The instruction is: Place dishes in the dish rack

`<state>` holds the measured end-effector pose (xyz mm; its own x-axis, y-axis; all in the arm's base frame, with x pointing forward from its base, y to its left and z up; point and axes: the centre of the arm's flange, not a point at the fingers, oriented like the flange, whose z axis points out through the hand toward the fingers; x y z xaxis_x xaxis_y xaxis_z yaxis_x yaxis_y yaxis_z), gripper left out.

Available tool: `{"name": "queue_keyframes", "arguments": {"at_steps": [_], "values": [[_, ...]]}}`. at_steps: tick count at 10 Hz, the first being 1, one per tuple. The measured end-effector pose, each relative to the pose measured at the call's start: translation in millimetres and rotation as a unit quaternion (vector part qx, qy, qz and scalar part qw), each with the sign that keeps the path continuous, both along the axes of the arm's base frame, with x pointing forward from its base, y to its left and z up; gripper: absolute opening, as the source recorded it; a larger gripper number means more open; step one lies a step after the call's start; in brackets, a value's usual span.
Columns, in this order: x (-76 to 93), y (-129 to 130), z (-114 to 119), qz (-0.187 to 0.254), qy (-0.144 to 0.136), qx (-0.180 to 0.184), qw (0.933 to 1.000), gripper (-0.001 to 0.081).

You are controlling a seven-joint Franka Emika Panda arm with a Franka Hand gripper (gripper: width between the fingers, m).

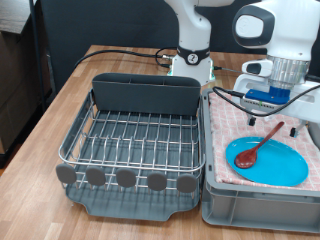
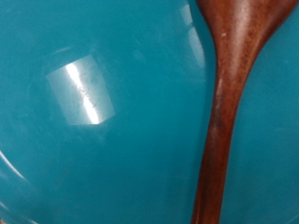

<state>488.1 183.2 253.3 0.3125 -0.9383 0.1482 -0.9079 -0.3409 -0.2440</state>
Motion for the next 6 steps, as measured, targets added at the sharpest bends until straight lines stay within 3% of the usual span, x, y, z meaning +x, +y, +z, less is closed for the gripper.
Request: {"name": "queue_keyframes", "arguments": {"at_steps": [6], "values": [[-2.7,3.9,-20.3,-0.01,0.001,0.002,0.9999,0.0803]]}}
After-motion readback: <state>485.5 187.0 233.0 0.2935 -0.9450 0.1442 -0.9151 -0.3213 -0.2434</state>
